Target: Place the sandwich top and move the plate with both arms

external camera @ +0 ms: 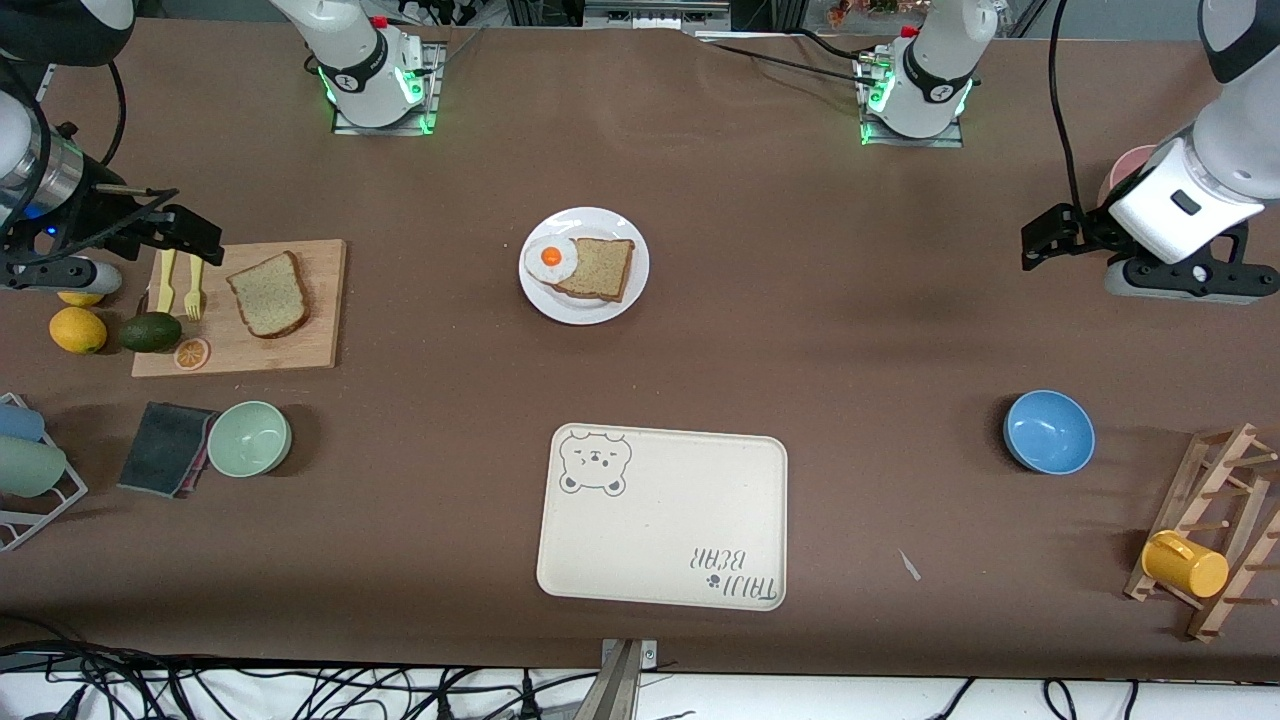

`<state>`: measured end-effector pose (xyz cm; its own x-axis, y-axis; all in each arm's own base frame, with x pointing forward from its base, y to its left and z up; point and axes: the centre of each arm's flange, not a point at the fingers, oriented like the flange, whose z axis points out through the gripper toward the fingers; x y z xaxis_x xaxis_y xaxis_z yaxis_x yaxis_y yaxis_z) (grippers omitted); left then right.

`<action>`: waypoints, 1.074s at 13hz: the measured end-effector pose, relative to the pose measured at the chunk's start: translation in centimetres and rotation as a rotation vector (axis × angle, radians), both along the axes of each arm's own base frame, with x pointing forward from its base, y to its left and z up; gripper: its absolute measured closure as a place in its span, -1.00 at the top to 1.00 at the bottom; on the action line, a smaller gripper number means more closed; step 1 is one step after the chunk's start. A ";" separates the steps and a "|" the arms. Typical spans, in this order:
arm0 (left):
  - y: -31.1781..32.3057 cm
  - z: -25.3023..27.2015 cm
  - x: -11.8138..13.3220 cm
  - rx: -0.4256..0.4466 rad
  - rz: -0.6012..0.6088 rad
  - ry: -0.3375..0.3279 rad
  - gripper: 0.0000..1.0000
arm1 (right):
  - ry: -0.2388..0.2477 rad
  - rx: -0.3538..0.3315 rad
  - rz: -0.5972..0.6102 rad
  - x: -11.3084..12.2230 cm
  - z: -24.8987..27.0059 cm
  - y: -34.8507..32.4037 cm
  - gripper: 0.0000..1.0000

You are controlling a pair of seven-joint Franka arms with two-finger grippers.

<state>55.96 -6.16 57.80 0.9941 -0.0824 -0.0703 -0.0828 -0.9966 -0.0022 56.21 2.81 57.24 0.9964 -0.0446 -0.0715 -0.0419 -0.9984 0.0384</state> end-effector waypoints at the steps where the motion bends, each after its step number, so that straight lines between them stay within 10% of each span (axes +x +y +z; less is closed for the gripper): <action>1: -0.4 0.0 0.0 0.000 -0.007 0.000 1.00 | 0.000 0.000 0.000 0.0 0.0 0.0 1.00; 14: -0.5 0.1 -0.1 0.000 -0.008 -0.001 1.00 | 0.000 0.000 0.000 0.0 0.0 0.0 1.00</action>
<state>55.90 -6.66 57.86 0.9935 -0.0908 -0.0691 -0.0911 -0.9958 -0.0019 56.21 2.82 57.24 0.9964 -0.0446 -0.0715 -0.0420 -0.9984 0.0384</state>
